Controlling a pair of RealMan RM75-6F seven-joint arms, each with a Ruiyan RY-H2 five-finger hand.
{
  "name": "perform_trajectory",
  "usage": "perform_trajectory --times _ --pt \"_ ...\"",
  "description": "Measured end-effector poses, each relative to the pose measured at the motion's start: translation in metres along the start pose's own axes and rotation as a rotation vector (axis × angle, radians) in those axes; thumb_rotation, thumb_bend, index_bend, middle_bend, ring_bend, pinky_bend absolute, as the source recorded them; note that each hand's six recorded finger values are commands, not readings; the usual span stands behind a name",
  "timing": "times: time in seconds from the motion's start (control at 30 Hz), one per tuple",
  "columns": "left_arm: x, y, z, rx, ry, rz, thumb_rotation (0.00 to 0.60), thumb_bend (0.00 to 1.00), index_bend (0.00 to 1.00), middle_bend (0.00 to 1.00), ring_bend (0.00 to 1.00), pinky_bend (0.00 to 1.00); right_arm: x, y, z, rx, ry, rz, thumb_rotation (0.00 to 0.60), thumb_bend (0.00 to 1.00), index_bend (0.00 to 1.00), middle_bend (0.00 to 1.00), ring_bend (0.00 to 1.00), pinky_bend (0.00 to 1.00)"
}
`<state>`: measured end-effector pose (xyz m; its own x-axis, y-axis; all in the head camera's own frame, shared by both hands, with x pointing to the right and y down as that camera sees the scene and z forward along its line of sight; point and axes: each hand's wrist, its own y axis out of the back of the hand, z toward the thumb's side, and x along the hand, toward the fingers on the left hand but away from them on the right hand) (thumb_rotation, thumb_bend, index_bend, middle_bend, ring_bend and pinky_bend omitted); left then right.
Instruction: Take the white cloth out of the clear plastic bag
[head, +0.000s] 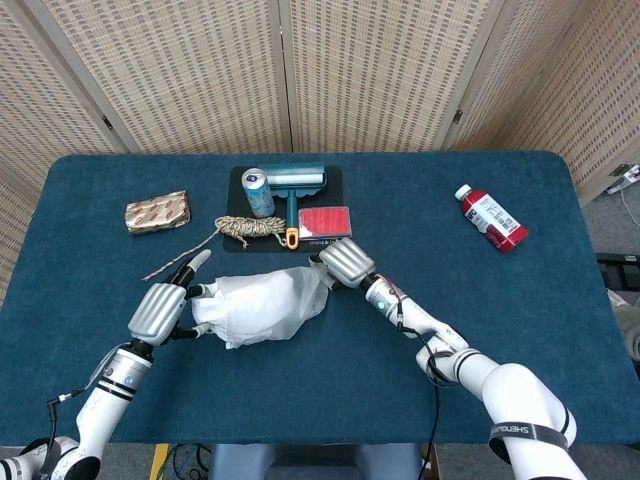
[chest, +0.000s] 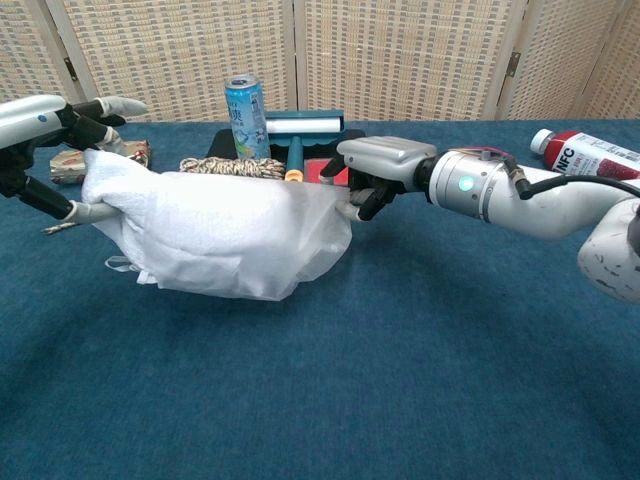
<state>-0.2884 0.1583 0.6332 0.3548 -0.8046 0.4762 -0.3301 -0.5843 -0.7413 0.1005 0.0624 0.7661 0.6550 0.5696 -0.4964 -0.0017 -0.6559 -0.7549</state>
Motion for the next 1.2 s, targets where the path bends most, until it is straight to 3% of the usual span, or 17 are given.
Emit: perform_trajectory --times 0.5,0.83,1.2 --pt "-0.014 0.008 -0.023 0.036 0.059 0.006 0.6 0.33 0.67 0.0 0.0 0.21 0.047 0.025 -0.034 0.048 -0.049 -0.057 0.6 0.64 0.67 1.0 1.0 1.0" --pt "-0.023 0.008 -0.042 0.051 0.108 -0.001 0.6 0.33 0.67 0.0 0.0 0.21 0.108 0.044 -0.064 0.093 -0.14 -0.086 0.6 0.64 0.67 1.0 1.0 1.0" --pt "-0.029 0.013 -0.056 0.064 0.147 0.005 0.6 0.33 0.67 0.0 0.0 0.21 0.163 0.05 -0.093 0.115 -0.248 -0.107 0.6 0.63 0.67 1.0 1.0 1.0"
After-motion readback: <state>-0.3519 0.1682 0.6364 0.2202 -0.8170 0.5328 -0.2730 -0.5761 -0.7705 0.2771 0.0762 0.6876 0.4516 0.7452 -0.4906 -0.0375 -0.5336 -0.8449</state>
